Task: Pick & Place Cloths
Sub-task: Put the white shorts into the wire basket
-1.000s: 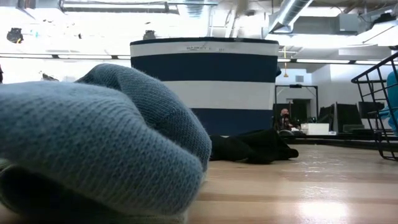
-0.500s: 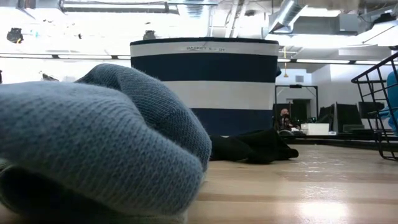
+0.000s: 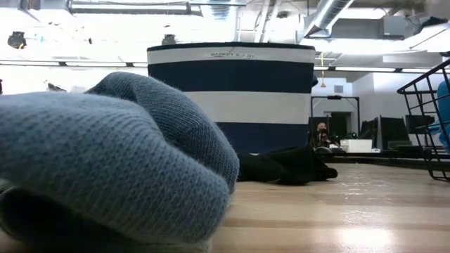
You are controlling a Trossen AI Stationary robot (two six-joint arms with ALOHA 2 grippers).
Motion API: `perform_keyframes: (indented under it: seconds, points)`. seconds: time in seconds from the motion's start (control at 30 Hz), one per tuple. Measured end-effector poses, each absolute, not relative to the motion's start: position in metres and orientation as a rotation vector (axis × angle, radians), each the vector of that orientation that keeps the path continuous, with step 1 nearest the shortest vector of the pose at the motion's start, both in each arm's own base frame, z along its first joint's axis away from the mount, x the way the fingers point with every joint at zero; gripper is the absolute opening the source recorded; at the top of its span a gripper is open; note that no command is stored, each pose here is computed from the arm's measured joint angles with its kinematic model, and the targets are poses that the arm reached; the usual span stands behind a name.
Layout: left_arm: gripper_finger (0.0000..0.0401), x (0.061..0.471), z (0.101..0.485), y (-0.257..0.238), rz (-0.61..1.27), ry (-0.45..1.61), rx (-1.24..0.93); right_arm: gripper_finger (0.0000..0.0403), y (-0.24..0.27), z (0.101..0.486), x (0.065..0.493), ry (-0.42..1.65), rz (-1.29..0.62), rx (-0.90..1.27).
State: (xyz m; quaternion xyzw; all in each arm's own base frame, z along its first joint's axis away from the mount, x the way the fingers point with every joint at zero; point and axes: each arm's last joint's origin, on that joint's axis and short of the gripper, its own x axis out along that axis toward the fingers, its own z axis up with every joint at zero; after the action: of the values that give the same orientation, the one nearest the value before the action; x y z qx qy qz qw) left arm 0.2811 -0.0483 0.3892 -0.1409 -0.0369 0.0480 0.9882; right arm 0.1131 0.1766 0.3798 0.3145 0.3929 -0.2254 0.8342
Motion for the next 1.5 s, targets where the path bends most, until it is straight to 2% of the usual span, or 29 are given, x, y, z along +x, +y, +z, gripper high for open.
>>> perform_keyframes:
  seconds: [0.3, 0.53, 0.87, 1.03, 1.33, 1.5]
  points:
    - [0.0182, 0.281, 0.384, -0.049, 0.088, -0.013, -0.267, 0.0, 0.218, 0.32, 0.122, 1.253, -0.669, 0.577]
    - [0.0182, 0.281, 0.377, -0.049, 0.097, 0.054, -0.249, 0.0, 0.218, 0.281, 0.125, 1.353, -0.817, 0.551]
    - [0.0182, 0.279, 0.362, -0.049, 0.09, 0.207, -0.214, 0.0, 0.218, 0.212, 0.137, 1.376, -0.731, 0.678]
    - [0.0182, 0.278, 0.357, -0.049, 0.088, 0.261, -0.203, 0.0, 0.211, 0.19, 0.141, 1.369, -0.728, 0.721]
    - [0.0182, 0.275, 0.349, -0.051, 0.07, 0.353, -0.185, 0.0001, 0.203, 0.165, 0.14, 1.359, -0.706, 0.766]
    - [0.0183, 0.271, 0.343, -0.058, -0.053, 0.432, -0.125, 0.0028, 0.201, 0.169, 0.139, 1.357, -0.693, 0.776]
